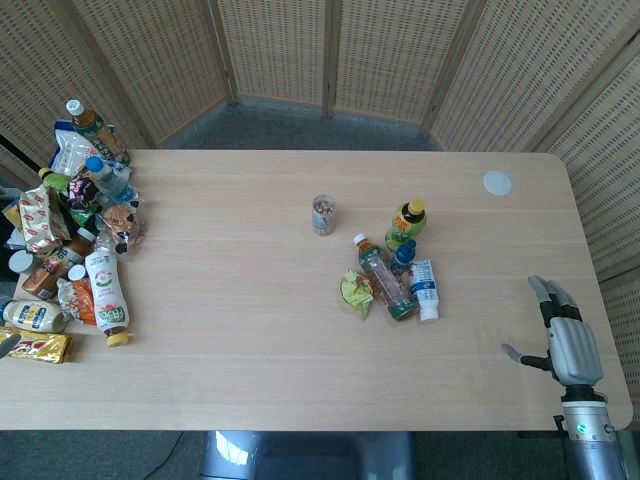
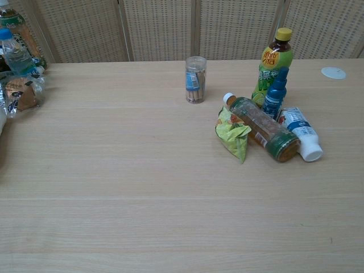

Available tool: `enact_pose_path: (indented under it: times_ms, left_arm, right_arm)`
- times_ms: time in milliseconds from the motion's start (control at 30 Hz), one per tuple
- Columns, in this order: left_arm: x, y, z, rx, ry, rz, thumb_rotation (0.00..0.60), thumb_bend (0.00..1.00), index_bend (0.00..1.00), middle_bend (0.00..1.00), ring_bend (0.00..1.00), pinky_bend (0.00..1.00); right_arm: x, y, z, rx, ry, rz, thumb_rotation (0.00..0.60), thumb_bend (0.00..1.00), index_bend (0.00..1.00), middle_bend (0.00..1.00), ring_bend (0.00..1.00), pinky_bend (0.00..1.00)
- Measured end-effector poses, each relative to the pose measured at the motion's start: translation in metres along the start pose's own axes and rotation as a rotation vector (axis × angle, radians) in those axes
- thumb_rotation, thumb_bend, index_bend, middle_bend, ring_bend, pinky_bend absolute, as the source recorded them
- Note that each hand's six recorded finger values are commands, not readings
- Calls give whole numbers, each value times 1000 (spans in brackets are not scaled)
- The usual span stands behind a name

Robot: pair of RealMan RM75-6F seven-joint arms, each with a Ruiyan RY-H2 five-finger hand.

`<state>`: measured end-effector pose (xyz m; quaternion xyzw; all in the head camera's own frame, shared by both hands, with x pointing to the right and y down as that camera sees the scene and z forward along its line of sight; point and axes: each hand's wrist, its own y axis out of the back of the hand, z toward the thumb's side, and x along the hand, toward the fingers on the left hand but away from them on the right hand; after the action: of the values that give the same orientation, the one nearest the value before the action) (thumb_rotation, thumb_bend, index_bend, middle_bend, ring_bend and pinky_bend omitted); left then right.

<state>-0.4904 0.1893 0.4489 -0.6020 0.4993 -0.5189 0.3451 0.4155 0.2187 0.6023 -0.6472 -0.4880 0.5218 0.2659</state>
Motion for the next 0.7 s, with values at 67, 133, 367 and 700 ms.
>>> enact_pose_path:
  times_ms: [67,133,367,700]
  left_arm:
    - [0,0,0,-1,0,1,600,0,0,0,0,0]
    - [0,0,0,-2,1,2,600,0,0,0,0,0]
    - [1,-2,-1,5,7,-3,600,0,0,0,0,0]
    - [5,-9,-3,23,20,-18,600,0,0,0,0,0]
  right_arm:
    - [0,-2,1,-15,0,9,600,0,0,0,0,0]
    - [-1,-4,1,-24,1,20,600,0,0,0,0,0]
    - [-13,-16,9,-131,5,54,600,0,0,0,0,0]
    - [-68,-66,38,-418,-21,134,600,0,0,0,0,0]
